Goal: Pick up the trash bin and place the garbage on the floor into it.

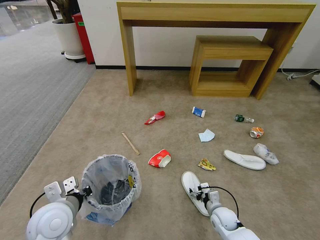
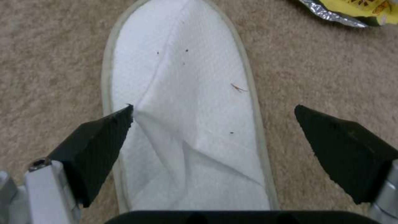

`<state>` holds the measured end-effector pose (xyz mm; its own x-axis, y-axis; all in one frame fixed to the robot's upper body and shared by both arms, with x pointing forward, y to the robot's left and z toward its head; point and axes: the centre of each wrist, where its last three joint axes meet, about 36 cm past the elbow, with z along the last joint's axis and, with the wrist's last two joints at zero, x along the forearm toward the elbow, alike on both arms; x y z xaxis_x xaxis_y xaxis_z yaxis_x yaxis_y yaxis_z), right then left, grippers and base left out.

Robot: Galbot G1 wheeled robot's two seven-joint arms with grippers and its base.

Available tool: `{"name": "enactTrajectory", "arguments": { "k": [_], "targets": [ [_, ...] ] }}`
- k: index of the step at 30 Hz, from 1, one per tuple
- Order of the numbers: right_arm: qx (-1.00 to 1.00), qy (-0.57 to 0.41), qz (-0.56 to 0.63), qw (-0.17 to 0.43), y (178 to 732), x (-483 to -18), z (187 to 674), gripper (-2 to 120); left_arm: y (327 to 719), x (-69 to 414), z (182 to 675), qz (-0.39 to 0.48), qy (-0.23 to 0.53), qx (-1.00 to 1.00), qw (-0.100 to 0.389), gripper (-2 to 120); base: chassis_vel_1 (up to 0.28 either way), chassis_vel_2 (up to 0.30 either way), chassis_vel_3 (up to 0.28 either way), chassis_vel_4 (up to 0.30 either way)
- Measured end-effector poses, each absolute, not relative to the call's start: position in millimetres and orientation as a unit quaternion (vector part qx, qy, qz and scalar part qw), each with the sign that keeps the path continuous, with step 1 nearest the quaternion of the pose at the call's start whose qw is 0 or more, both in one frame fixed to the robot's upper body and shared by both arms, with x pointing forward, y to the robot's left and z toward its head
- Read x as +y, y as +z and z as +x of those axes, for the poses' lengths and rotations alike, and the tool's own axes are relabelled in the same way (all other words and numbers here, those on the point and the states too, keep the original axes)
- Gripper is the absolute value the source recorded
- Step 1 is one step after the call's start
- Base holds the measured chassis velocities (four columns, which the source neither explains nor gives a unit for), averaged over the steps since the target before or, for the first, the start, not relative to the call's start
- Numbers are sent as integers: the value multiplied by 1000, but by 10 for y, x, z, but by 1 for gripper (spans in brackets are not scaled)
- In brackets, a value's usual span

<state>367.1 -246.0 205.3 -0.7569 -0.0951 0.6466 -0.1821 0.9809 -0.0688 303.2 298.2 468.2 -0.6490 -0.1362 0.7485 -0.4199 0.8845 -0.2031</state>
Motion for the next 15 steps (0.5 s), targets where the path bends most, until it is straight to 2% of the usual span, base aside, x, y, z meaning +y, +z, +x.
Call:
{"name": "enactTrajectory", "arguments": {
  "k": [15],
  "targets": [
    [-937,69,74,335,1994,-2447,3729,98,4672,2979,3019,158,184,-889,388,0,0,0,0,0]
  ]
}}
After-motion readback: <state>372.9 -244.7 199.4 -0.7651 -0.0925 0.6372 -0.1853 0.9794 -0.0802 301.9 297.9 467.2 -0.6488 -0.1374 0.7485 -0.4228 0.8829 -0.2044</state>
